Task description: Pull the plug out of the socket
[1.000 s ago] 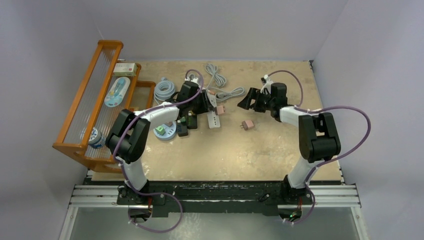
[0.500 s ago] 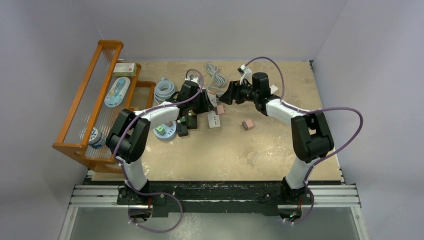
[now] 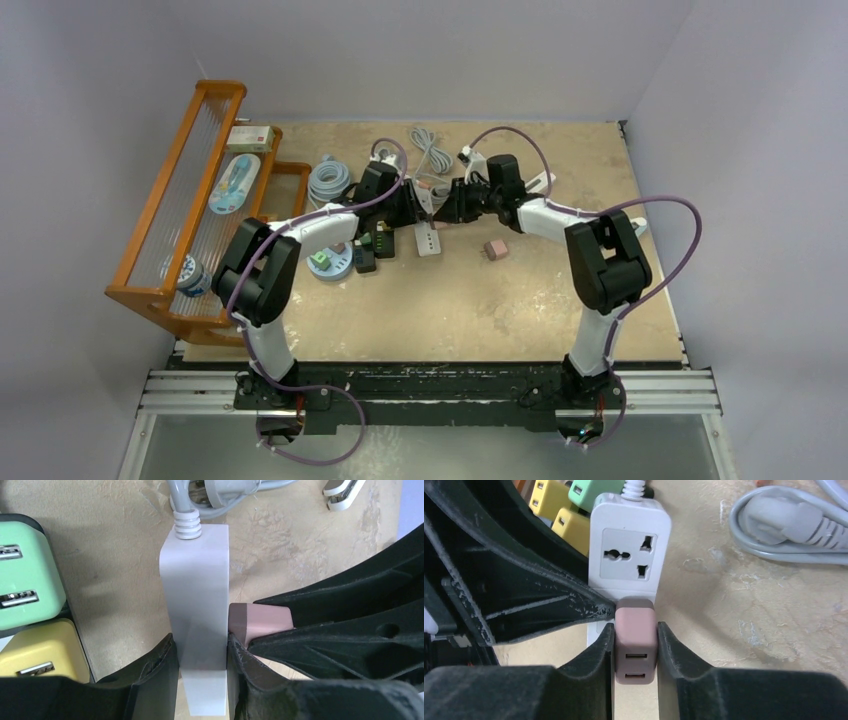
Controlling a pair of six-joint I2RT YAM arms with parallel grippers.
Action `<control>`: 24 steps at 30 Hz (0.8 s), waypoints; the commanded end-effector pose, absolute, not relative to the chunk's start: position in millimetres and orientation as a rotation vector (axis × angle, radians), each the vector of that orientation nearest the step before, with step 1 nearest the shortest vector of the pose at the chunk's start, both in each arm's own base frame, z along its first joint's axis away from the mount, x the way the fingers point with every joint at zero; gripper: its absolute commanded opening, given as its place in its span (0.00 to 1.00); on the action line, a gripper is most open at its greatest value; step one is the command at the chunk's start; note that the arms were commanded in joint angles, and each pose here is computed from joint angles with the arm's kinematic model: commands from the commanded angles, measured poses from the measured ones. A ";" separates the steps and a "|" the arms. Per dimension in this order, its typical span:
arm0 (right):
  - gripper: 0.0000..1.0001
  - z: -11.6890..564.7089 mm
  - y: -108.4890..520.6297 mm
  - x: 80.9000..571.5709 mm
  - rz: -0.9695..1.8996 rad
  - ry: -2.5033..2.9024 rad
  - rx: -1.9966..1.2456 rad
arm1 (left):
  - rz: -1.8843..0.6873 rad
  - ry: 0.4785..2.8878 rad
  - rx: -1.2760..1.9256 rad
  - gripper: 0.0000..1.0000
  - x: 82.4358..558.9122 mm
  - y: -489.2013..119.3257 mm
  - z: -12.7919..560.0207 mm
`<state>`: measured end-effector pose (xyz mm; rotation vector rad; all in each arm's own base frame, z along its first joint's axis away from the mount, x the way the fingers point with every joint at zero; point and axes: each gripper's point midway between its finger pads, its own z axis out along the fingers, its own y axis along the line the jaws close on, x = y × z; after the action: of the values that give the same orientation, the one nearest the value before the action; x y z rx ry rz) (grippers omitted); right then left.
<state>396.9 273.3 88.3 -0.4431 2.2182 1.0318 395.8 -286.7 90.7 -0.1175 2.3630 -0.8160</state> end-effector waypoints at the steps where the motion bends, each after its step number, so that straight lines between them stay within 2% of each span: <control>1: 0.06 104.2 280.3 399.4 1.053 2.172 -0.508 | -0.891 2.192 -0.073 0.00 414.5 -296.7 141.7; 2: 0.00 104.5 280.1 394.5 1.066 2.182 -0.517 | -0.887 2.191 -0.075 0.00 414.5 -296.0 142.3; 12: 0.00 145.9 203.1 396.5 1.121 2.061 -0.359 | -0.727 2.220 -0.110 0.00 420.0 -274.8 134.1; 19: 0.00 156.5 198.0 384.0 1.160 2.034 -0.363 | -0.574 2.264 -0.167 0.00 429.0 -257.7 117.6; 21: 0.00 154.6 195.3 385.7 1.128 2.045 -0.349 | -0.529 2.273 -0.179 0.00 432.3 -253.2 112.9; 24: 0.00 151.7 181.3 403.7 0.936 2.079 -0.289 | -0.457 2.280 -0.204 0.00 438.1 -245.9 108.0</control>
<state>384.9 215.2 133.5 -0.3473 2.1058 1.1343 391.8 -326.8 131.6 -0.0136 2.2848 -0.9065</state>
